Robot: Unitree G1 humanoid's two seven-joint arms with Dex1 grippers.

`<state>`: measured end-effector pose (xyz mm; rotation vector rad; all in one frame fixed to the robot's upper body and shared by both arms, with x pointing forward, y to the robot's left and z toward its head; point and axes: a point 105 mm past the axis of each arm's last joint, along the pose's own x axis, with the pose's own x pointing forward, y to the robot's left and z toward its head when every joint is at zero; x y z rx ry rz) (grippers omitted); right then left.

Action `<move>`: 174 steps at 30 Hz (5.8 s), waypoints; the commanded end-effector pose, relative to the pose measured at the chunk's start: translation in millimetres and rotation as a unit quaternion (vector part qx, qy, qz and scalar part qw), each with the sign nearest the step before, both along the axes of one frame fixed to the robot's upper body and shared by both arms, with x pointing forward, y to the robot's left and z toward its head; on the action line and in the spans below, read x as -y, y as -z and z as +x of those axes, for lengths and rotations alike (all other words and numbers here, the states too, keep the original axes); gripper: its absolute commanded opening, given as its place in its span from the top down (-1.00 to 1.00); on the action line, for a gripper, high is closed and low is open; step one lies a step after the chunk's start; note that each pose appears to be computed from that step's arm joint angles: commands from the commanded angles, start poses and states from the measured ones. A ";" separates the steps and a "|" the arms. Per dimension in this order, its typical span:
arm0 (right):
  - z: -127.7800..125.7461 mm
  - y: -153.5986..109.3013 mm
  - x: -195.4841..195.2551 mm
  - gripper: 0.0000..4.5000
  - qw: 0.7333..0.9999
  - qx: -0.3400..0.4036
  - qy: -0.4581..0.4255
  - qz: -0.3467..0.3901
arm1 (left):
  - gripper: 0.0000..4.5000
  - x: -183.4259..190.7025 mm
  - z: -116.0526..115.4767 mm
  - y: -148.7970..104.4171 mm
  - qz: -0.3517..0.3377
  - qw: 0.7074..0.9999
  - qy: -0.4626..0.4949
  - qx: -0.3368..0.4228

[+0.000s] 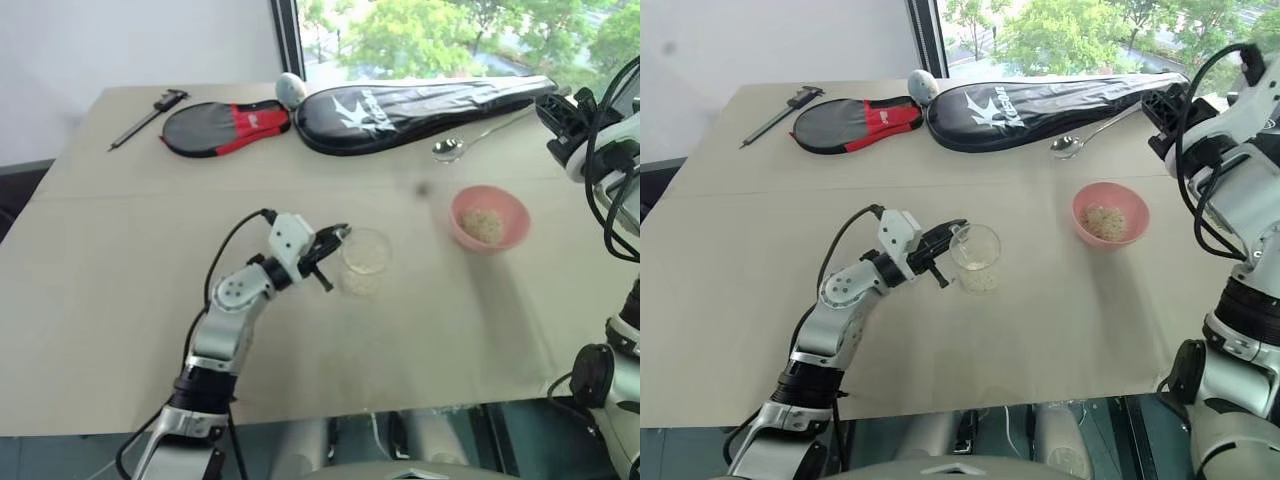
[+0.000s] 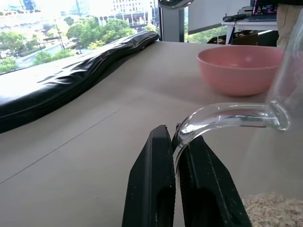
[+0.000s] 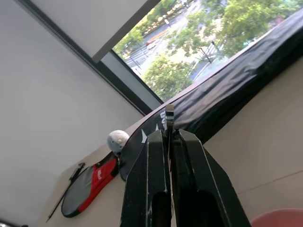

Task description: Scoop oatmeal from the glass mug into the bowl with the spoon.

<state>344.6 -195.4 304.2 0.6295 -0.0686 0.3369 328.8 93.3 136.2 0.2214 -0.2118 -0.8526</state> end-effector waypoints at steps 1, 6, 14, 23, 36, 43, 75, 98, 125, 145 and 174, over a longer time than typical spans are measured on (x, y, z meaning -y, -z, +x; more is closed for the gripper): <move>-34.5 -34.5 -36.4 1.00 0.986 0.096 -0.123 -0.061 | 0.98 5.9 9.0 -10.2 -0.002 1.000 -0.008 0.017; -61.8 -37.3 -66.1 1.00 0.954 0.137 -0.228 -0.141 | 0.98 10.1 26.8 -24.9 -0.005 0.999 -0.024 0.041; -67.1 -13.8 -83.4 1.00 0.930 0.130 -0.266 -0.216 | 0.98 15.3 45.5 -45.9 -0.002 0.997 -0.022 0.077; -40.1 36.8 -85.9 1.00 0.916 0.072 -0.223 -0.327 | 0.98 34.2 46.7 -47.1 -0.005 0.996 0.007 0.087; -38.8 62.2 -105.9 1.00 0.931 0.030 -0.243 -0.270 | 0.98 34.5 49.2 -48.7 0.002 0.995 0.007 0.098; -28.4 49.0 -89.3 1.00 0.969 -0.031 -0.212 -0.126 | 0.98 34.0 49.1 -44.2 0.010 0.995 0.006 0.099; -25.3 14.5 12.3 1.00 0.997 -0.049 -0.031 0.057 | 0.98 71.3 78.9 -58.1 -0.033 0.993 -0.023 0.110; -32.2 17.0 32.9 1.00 0.986 -0.013 0.003 0.168 | 0.98 82.8 84.5 -68.1 -0.087 0.991 -0.035 0.093; -36.9 36.7 26.3 1.00 0.966 0.001 -0.003 0.260 | 0.98 86.2 84.3 -68.0 -0.101 0.991 -0.033 0.082; -57.7 25.3 49.5 1.00 0.948 0.040 0.022 0.315 | 0.98 80.3 88.1 -56.3 -0.081 0.994 -0.033 0.069; -34.1 65.2 96.1 1.00 0.989 -0.020 0.145 0.007 | 0.98 11.0 90.2 -58.3 -0.107 0.985 -0.117 0.070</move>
